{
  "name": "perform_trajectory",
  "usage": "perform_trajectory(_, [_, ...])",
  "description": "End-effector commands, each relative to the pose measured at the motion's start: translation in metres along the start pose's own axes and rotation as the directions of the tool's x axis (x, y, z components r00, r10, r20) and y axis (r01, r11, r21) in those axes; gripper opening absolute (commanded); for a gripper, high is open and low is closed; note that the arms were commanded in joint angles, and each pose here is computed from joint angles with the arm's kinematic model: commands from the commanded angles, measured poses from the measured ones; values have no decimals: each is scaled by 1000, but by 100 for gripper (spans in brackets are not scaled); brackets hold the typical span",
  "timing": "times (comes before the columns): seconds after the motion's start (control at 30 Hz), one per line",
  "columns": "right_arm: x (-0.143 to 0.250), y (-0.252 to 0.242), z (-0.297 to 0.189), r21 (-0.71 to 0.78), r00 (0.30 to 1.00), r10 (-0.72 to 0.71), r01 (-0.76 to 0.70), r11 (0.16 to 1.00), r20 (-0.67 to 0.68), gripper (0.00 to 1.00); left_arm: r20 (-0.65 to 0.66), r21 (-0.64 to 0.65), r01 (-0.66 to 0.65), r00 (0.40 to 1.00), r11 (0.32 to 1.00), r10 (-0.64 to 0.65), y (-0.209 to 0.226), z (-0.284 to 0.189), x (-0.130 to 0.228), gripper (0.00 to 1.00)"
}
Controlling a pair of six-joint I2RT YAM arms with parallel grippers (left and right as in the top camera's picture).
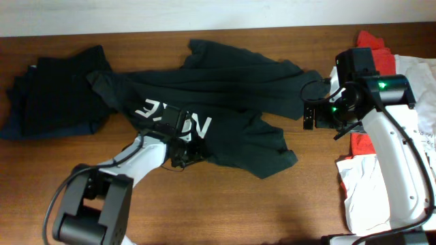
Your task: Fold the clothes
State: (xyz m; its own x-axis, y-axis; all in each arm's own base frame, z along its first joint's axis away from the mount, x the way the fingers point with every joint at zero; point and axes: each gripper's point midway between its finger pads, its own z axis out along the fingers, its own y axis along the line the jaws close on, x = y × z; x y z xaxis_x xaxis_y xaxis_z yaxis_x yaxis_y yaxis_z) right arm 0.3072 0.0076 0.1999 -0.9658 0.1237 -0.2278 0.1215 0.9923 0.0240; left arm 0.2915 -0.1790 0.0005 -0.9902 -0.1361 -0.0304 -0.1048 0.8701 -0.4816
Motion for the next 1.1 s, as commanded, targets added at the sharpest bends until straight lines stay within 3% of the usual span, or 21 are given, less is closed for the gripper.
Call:
perform_trajectory(0.0, [-4, -5, -5, 19, 1000, 11, -11, 1000, 19, 99, -59, -168, 84, 994, 982, -95, 46, 6, 19, 0])
perform_trajectory(0.07, [-4, -5, -5, 19, 1000, 11, -11, 1000, 20, 99, -59, -270, 171, 979, 948, -194, 82, -16, 21, 1])
perform_trajectory(0.17, [-4, -6, -5, 24, 1000, 10, -11, 1000, 21, 99, 96, -385, 274, 962, 882, -257, 142, -79, -13, 0])
perform_trajectory(0.3, [-4, -5, -5, 22, 1000, 10, -11, 1000, 20, 99, 334, -320, 438, 882, 840, -333, 182, -154, -62, 1])
perform_trajectory(0.33, [-4, -5, -5, 22, 1000, 10, -11, 1000, 20, 99, 325, -260, 452, 873, 853, -364, 180, -155, -63, 24])
perform_trajectory(0.37, [-4, -5, -5, 22, 1000, 10, -11, 1000, 20, 99, 293, -235, 455, 876, 859, -384, 175, -152, -57, 81])
perform_trajectory(0.4, [-4, -5, -5, 22, 1000, 10, -11, 1000, 20, 99, 247, -227, 456, 882, 861, -402, 169, -147, -47, 99])
perform_trajectory(0.53, [-4, -5, -4, 23, 1000, 10, -11, 1000, 16, 99, 12, -273, 412, 905, 870, -425, 139, -119, 11, 99])
perform_trajectory(0.73, [-4, -5, 2, 26, 1000, 10, -10, 1000, -4, 99, -139, -321, 384, 885, 866, -444, 127, -76, 71, 99])
perform_trajectory(0.9, [-4, -5, 2, 26, 1000, 10, -10, 1000, -4, 99, -142, -213, 361, 908, 908, -394, 107, -37, 81, 99])
perform_trajectory(1.07, [-4, -5, 2, 26, 1000, 10, -10, 1000, -4, 99, -98, -83, 244, 963, 966, -252, 68, -11, 63, 96])
